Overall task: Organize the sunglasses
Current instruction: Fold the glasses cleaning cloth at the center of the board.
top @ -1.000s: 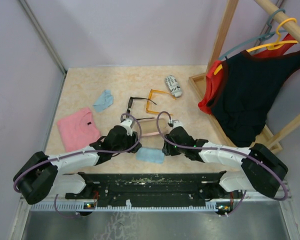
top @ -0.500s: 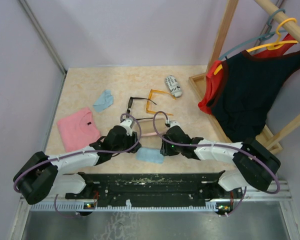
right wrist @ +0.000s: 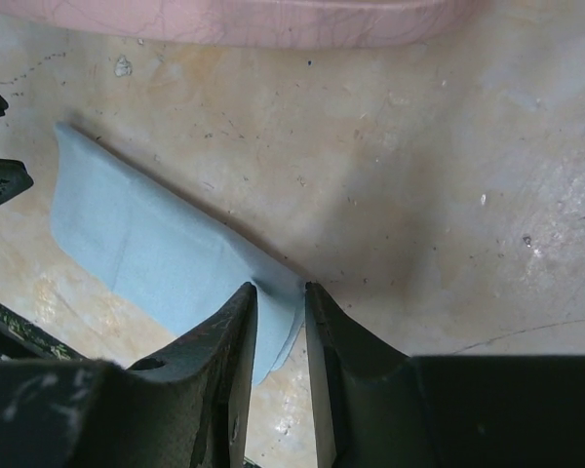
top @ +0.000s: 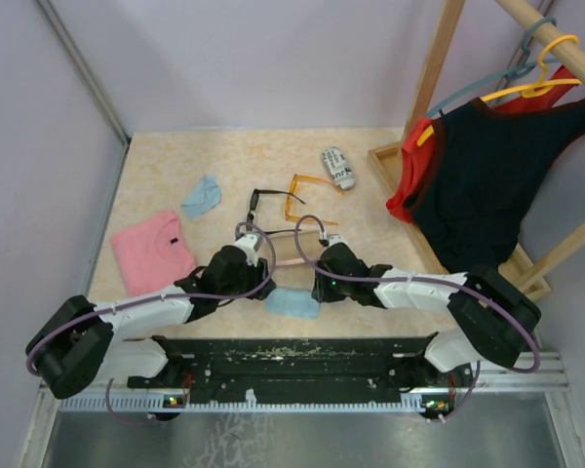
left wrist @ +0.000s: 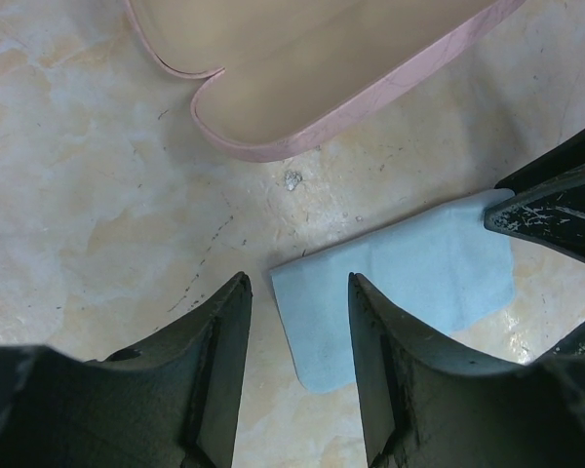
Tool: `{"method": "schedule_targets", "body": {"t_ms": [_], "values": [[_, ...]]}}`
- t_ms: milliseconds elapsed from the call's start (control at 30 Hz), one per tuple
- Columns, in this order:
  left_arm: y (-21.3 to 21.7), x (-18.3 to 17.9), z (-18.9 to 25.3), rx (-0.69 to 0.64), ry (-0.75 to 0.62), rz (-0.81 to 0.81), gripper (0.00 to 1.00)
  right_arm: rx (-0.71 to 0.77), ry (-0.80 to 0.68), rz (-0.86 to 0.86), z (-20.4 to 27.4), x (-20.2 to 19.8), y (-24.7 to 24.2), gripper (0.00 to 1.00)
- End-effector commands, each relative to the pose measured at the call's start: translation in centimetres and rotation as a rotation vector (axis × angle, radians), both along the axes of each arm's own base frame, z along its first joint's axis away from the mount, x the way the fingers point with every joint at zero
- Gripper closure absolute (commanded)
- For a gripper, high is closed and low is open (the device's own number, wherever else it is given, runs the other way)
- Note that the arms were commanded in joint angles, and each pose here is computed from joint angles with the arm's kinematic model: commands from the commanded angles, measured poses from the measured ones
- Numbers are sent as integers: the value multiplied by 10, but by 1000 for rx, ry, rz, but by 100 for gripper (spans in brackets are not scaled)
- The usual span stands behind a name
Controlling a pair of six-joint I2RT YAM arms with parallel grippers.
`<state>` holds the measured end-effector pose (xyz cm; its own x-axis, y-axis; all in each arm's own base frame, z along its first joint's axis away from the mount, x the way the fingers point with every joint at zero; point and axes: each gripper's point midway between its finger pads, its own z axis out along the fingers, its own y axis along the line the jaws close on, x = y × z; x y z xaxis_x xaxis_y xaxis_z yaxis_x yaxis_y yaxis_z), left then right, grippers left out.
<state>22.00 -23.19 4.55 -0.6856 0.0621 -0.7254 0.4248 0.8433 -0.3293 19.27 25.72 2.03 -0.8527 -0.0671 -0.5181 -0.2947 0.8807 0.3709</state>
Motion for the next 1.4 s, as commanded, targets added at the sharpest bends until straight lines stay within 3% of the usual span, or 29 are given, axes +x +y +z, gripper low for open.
{"method": "schedule_targets", "body": {"t_ms": [0,200,433,933,1367], "values": [[-2,-1,0,-10,-3,-23,50,-7,2,1,2,4,6,74],[-2,-2,-1,-11,0,-27,49,-3,10,6,1,3,7,82],[-1,-5,-3,-18,12,-25,45,-1,10,8,0,3,8,100],[-7,-6,-17,41,79,-59,49,0,-1,5,1,4,7,100],[1,-16,-32,226,122,-35,55,0,-3,8,-1,3,6,100]]}}
